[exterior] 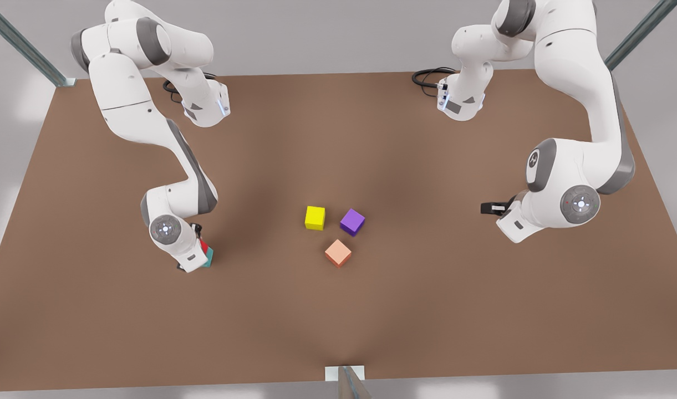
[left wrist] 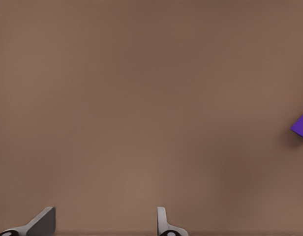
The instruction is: Pick up red wooden cube and pass to hand red wooden cube and place in blue wooden cube
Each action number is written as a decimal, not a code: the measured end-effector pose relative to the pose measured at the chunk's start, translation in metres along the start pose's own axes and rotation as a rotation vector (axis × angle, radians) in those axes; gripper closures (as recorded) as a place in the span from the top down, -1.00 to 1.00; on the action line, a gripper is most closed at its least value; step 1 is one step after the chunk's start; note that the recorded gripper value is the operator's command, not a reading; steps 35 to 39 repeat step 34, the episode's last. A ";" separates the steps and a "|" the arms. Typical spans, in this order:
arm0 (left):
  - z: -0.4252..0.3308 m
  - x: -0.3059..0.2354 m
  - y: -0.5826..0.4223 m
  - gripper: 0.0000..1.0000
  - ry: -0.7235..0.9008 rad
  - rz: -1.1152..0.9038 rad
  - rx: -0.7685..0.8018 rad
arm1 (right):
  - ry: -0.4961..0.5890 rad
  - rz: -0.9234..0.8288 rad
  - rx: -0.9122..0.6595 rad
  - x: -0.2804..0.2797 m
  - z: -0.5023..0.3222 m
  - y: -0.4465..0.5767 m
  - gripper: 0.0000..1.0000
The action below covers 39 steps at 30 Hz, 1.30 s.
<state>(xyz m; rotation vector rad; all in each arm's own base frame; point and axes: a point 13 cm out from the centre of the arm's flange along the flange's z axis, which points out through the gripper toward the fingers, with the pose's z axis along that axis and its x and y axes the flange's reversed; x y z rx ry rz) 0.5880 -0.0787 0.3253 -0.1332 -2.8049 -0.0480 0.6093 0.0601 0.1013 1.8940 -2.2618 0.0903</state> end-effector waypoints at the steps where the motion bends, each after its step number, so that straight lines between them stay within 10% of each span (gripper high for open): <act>1: 0.000 0.000 0.000 1.00 0.000 0.000 0.000 | -0.001 -0.001 -0.004 0.000 0.000 0.001 1.00; 19: 0.004 -0.003 0.000 1.00 0.003 0.000 0.000 | -0.092 0.071 -0.036 -0.008 -0.156 -0.010 1.00; 32: -0.018 0.006 0.008 1.00 -0.002 -0.012 0.001 | -0.093 0.796 -0.142 0.102 -0.326 0.055 1.00; 39: -0.028 0.014 0.007 1.00 0.010 -0.010 0.000 | -0.087 0.869 -0.158 0.108 -0.321 0.066 1.00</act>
